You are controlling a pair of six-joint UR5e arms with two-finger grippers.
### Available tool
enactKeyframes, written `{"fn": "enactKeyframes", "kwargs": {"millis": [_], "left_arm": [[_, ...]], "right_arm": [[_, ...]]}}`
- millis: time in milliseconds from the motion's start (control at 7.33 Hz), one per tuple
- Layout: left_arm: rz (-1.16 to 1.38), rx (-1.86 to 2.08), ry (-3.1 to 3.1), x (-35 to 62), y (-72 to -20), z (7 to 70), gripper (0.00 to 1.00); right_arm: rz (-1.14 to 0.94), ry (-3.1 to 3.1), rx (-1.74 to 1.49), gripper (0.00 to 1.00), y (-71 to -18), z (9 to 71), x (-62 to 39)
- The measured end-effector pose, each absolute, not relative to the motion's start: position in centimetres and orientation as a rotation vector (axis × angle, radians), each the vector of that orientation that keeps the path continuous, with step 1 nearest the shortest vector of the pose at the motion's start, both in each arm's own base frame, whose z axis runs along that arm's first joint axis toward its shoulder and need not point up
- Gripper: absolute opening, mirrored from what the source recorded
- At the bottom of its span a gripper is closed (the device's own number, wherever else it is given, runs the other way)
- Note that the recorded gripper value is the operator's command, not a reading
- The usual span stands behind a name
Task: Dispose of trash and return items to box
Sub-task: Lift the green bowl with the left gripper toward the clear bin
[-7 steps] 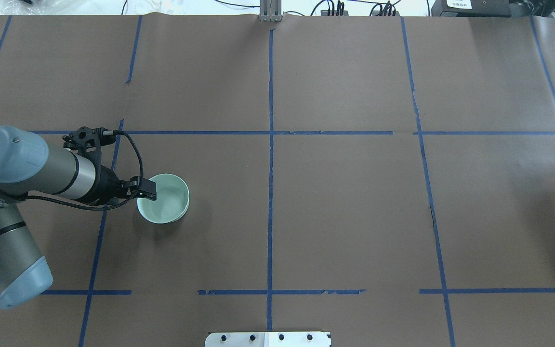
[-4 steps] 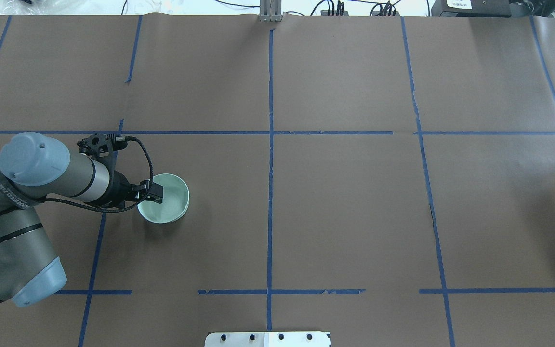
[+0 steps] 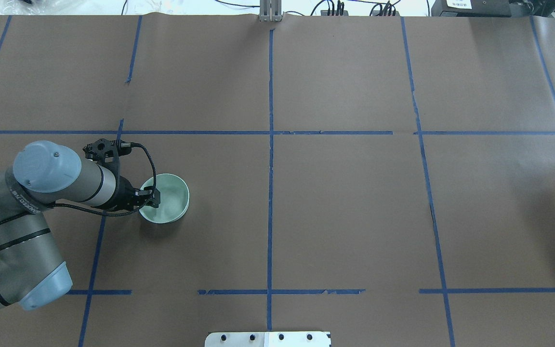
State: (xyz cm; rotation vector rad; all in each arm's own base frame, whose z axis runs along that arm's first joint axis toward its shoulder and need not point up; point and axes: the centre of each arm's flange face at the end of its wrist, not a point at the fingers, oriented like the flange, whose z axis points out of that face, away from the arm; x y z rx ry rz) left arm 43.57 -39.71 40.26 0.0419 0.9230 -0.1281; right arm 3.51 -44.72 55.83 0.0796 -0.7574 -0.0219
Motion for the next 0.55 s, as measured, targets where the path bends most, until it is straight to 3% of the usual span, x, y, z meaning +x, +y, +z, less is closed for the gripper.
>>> {"fn": "enactKeyframes", "kwargs": {"millis": [545], "left_arm": [[-0.129,0.052,0.945,41.4,-39.7,38.2,0.0]], "right_arm": [[-0.028,-0.764,0.081,1.0,-44.5,55.9,3.5]]}}
